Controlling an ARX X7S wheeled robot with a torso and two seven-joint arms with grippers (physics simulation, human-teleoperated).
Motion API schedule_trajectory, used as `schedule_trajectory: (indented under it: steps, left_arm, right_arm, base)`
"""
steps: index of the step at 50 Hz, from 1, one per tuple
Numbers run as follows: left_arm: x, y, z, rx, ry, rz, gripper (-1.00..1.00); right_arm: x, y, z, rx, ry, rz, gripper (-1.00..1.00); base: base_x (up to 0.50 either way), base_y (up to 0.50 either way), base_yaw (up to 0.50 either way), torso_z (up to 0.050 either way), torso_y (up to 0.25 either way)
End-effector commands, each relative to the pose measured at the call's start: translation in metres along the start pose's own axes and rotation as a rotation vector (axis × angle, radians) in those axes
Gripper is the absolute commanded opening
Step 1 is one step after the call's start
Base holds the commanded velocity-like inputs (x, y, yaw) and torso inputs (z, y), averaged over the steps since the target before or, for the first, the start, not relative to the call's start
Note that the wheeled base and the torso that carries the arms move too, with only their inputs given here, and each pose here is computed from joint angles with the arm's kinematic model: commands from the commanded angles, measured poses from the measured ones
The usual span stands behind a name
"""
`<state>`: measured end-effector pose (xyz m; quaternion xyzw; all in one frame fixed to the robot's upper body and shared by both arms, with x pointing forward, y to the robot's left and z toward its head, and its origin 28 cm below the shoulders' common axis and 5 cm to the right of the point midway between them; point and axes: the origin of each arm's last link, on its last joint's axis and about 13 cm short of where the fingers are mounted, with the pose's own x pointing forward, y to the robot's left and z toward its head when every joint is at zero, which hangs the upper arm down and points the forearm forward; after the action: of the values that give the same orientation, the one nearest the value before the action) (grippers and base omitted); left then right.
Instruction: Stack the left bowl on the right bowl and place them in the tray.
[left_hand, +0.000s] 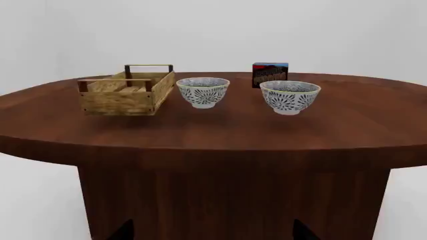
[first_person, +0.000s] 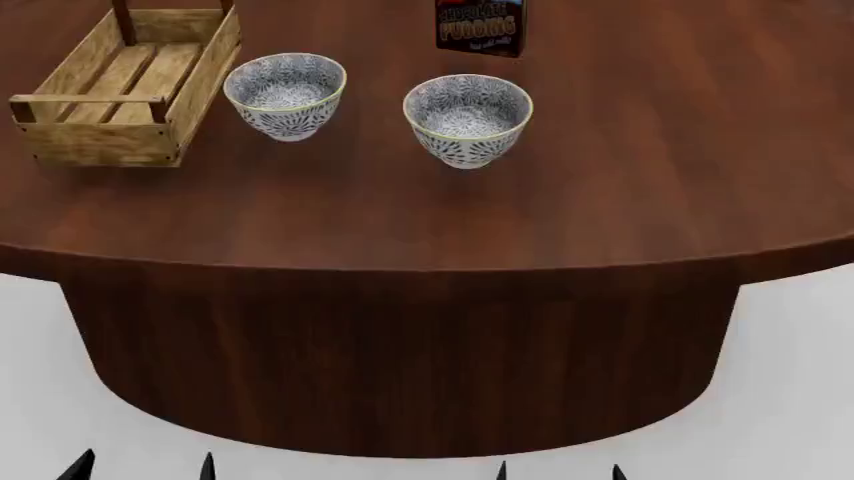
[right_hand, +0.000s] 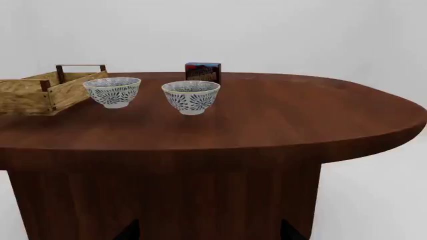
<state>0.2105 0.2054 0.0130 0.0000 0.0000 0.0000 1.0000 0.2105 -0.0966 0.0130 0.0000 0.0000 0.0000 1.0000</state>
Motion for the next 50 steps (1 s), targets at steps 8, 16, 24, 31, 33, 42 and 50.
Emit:
schedule_trajectory:
  steps: [8, 16, 24, 31, 33, 42, 50]
  left_arm:
    - [-0.002, 0.002, 0.003, -0.023, -0.018, -0.026, 1.0]
    - [-0.003, 0.002, 0.003, -0.022, -0.022, -0.027, 1.0]
    - [-0.004, 0.002, 0.004, -0.024, -0.026, -0.031, 1.0]
    - [-0.004, 0.004, 0.012, -0.047, -0.042, -0.032, 1.0]
    - [-0.001, 0.006, 0.02, -0.061, -0.059, -0.032, 1.0]
    - [0.002, 0.01, 0.074, -0.069, -0.17, -0.03, 1.0]
    - [0.01, 0.016, 0.137, -0.036, -0.305, 0.033, 1.0]
  right_arm:
    - [0.0, 0.001, 0.001, 0.003, -0.001, 0.0, 1.0]
    - [0.0, 0.0, 0.0, 0.01, 0.003, -0.003, 1.0]
    - [-0.001, 0.0, 0.0, 0.02, -0.002, -0.005, 1.0]
    - [-0.001, 0.002, 0.005, 0.019, -0.023, -0.001, 1.0]
    - [-0.001, 0.0, 0.017, 0.023, -0.049, -0.005, 1.0]
    - [0.006, -0.005, 0.082, 0.013, -0.173, -0.022, 1.0]
    - [0.011, -0.007, 0.137, -0.028, -0.261, -0.003, 1.0]
  base:
    - [0.0, 0.0, 0.0, 0.027, 0.0]
    - [0.0, 0.0, 0.0, 0.05, 0.0]
    - [0.0, 0.0, 0.0, 0.05, 0.0]
    - [0.0, 0.0, 0.0, 0.05, 0.0]
    - [0.0, 0.0, 0.0, 0.05, 0.0]
    - [0.0, 0.0, 0.0, 0.05, 0.0]
    - [0.0, 0.0, 0.0, 0.05, 0.0]
